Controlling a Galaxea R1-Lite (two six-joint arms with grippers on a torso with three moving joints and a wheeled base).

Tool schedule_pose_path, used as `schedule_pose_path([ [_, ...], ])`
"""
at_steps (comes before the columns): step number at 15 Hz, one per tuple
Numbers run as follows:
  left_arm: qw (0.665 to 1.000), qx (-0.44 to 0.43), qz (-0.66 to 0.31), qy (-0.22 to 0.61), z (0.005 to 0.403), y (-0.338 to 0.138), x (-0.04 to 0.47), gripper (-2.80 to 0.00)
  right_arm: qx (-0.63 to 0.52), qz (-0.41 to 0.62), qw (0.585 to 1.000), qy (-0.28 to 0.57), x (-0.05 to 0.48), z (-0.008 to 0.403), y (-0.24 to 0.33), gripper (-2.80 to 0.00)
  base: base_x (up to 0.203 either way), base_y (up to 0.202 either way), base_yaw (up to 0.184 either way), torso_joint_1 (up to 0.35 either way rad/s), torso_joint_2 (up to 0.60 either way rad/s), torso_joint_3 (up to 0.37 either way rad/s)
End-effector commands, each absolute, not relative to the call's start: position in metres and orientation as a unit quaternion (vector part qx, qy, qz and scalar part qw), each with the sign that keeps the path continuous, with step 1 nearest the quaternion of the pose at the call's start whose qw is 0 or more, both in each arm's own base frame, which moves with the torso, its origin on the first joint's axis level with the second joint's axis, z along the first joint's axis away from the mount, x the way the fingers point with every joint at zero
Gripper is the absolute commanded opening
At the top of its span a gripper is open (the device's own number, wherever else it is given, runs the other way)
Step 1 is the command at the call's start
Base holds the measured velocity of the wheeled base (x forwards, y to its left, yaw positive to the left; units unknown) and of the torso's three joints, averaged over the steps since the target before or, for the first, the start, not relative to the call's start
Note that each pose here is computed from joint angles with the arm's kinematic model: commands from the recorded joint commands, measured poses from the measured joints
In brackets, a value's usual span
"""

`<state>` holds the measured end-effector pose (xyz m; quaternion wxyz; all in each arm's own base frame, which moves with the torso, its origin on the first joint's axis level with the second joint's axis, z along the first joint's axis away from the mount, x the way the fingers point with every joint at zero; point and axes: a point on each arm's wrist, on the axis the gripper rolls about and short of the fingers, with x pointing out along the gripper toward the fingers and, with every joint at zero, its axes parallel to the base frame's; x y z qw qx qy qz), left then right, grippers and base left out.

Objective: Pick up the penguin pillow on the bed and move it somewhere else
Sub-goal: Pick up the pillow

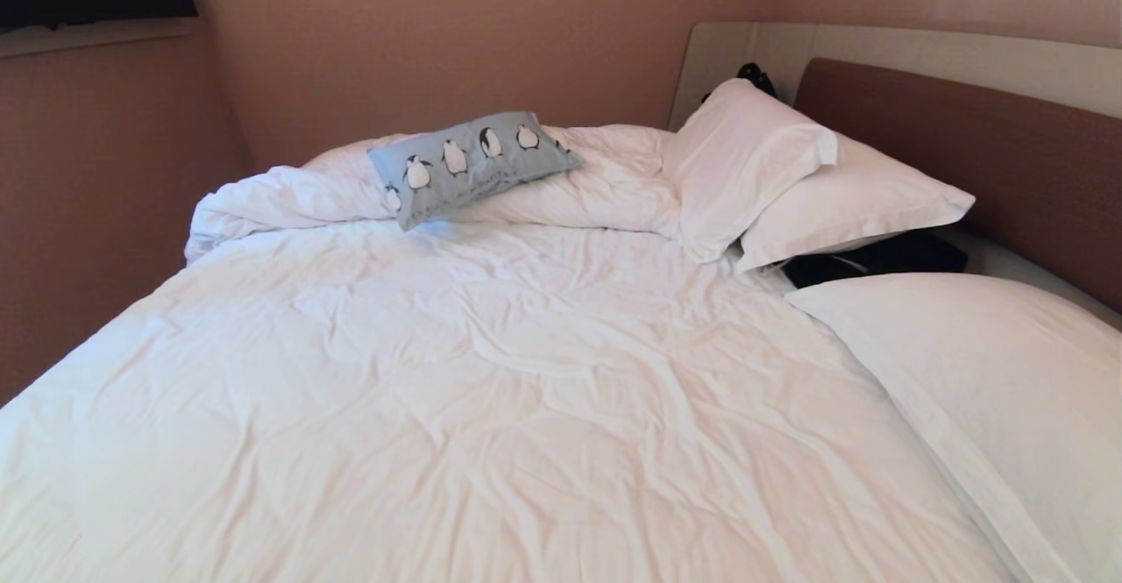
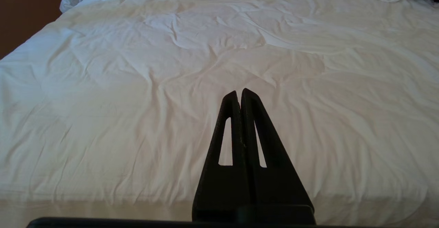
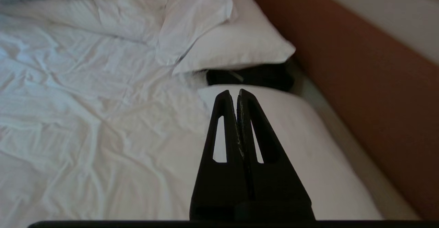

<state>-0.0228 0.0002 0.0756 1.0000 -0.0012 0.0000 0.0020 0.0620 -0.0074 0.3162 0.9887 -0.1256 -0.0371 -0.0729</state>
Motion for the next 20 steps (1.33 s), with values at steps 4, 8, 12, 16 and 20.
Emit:
schedule_pose_path([
  [4,1.000,-0.001,0.002,0.000,0.075,0.000,-0.023,-2.80,-0.186,-0.028,0.975,-0.117,0.003,0.303,0.002,-2.80,0.000,0.000,0.000,0.000,0.00,0.000],
  [8,1.000,-0.001,0.002,0.001,0.075,0.000,-0.023,-2.80,-0.187,-0.042,0.977,-0.089,-0.040,0.265,0.006,-2.80,0.000,0.000,0.000,0.000,0.00,0.000],
  [12,1.000,-0.001,0.002,0.001,0.075,0.000,-0.023,-2.80,-0.192,-0.049,0.978,-0.067,-0.059,0.241,0.008,-2.80,0.000,0.000,0.000,0.000,0.00,0.000],
  [16,1.000,-0.001,0.002,0.000,0.075,0.000,-0.023,-2.80,-0.178,-0.110,0.977,-0.049,-0.059,0.238,0.005,-2.80,0.000,0.000,0.000,0.000,0.00,0.000],
  [20,1.000,-0.001,0.002,0.000,0.075,0.000,-0.023,-2.80,-0.163,-0.145,0.975,-0.034,-0.055,0.232,0.003,-2.80,0.000,0.000,0.000,0.033,-0.16,-0.123],
])
